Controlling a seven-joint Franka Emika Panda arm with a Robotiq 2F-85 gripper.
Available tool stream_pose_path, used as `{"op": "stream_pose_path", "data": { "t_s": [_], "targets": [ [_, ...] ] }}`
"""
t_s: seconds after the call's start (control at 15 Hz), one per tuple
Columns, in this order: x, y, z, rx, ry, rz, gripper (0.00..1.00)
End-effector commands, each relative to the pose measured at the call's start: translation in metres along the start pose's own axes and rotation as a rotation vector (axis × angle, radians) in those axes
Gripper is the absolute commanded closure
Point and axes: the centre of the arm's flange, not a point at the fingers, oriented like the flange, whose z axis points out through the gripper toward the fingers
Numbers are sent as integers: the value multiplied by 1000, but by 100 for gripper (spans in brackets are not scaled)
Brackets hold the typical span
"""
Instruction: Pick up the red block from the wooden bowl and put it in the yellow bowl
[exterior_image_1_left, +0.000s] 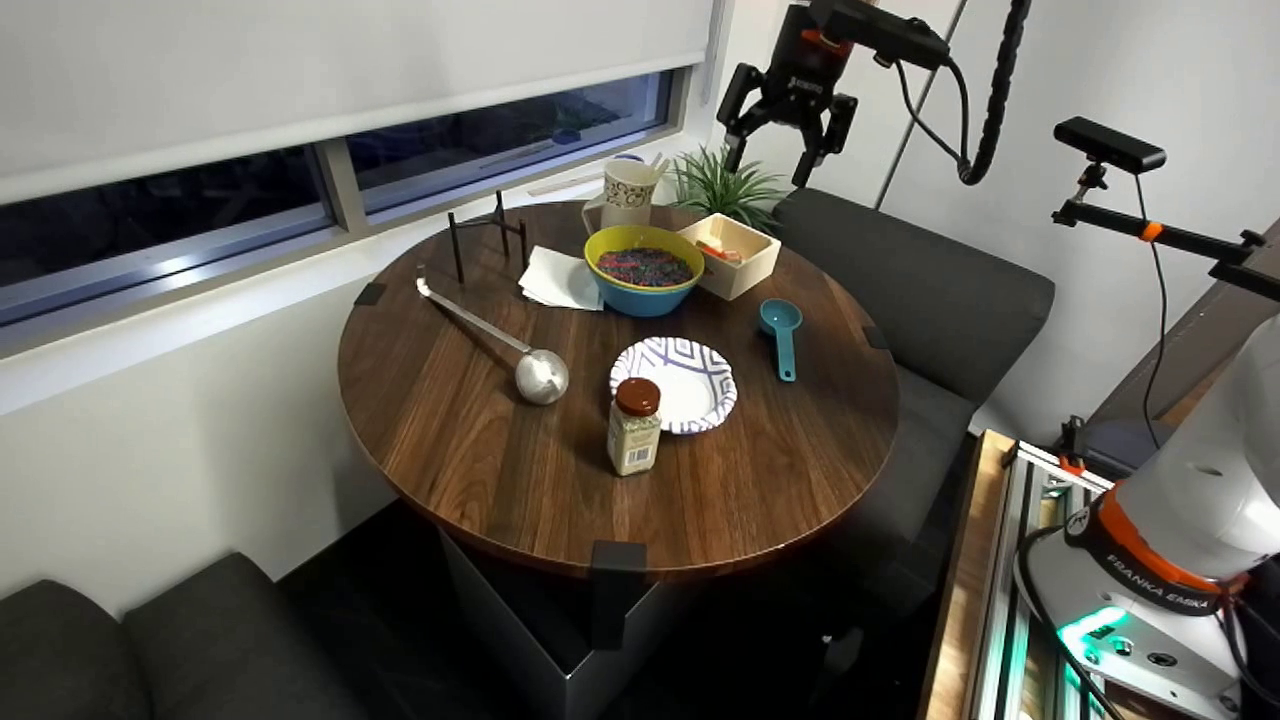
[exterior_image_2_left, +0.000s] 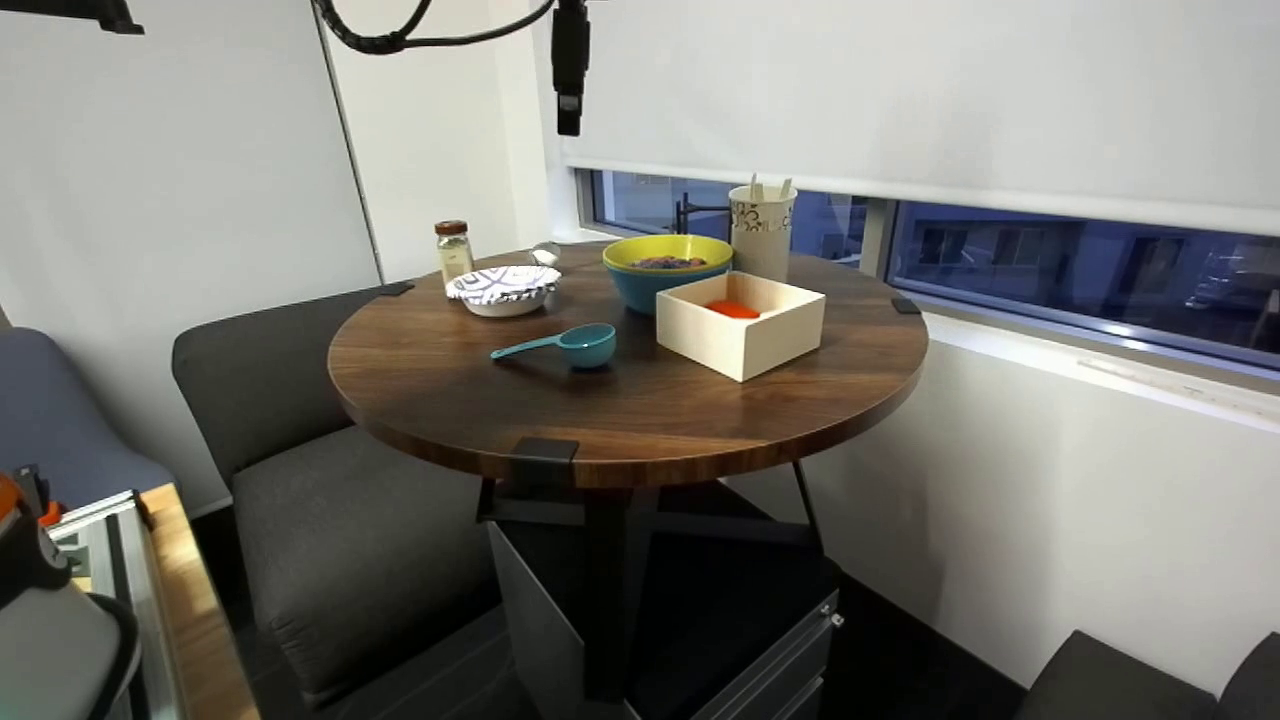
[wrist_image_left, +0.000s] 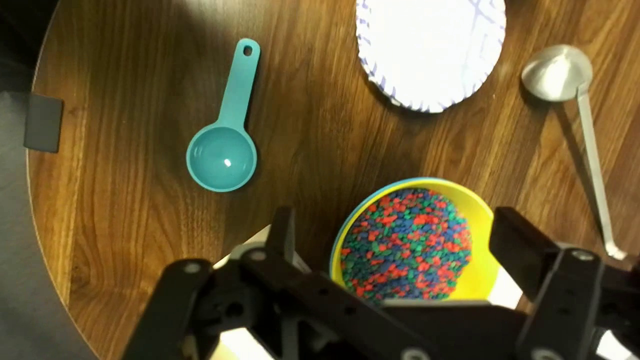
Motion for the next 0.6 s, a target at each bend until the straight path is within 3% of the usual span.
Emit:
{"op": "stream_pose_path", "data": {
  "t_s": [0.0,0.07,0.13,0.27,0.53],
  "targets": [
    [51,40,3,77,-55,178,0],
    [62,52,9,92,-68,226,0],
    [41,45,1,56,-30,142,0],
    [50,57,4,57,-36,158,0],
    [43,46,2,58,-33,136,0]
  ]
}}
